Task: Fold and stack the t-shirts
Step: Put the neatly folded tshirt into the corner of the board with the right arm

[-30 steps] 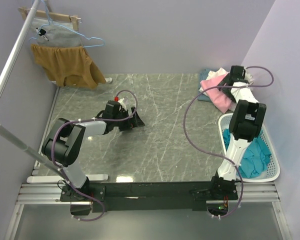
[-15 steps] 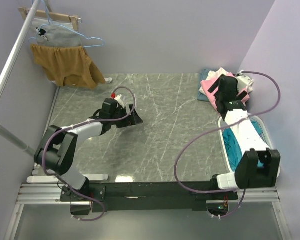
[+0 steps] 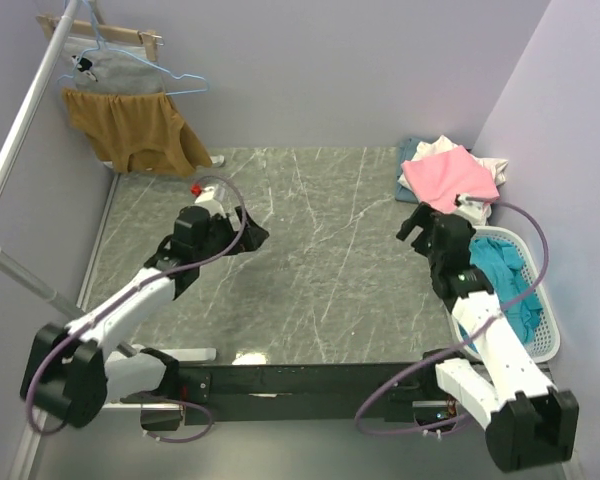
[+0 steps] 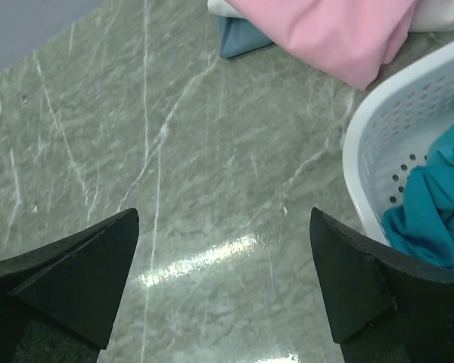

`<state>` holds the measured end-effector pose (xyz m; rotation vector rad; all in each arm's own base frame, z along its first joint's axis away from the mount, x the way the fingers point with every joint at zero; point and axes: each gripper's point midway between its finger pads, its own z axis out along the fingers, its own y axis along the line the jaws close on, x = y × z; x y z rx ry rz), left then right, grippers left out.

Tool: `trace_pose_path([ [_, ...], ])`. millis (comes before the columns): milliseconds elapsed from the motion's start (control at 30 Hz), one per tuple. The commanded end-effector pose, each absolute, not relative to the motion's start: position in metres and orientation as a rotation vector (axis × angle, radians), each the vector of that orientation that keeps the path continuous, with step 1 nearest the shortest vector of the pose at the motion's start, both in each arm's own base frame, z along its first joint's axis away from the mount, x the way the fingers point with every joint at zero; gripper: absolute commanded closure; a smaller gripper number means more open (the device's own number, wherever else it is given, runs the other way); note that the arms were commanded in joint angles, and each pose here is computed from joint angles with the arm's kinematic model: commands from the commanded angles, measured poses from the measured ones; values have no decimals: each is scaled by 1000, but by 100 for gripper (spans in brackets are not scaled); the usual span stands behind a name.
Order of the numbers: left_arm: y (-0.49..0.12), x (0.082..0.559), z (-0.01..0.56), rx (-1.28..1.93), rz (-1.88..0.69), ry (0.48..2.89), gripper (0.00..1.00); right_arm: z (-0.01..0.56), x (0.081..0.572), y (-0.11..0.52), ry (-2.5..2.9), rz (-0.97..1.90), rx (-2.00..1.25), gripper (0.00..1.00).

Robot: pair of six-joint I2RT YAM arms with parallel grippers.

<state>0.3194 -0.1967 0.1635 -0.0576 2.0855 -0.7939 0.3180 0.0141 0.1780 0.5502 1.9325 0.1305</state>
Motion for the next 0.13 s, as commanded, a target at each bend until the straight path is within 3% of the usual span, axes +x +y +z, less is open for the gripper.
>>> trace_pose_path([
  [0,-164,316,199,-108,-615,1930,1,179,301,12,1889,145,540,0],
  [100,-143,308,216,-165,-538,1847,0,160,285,4,1913,103,583,0],
])
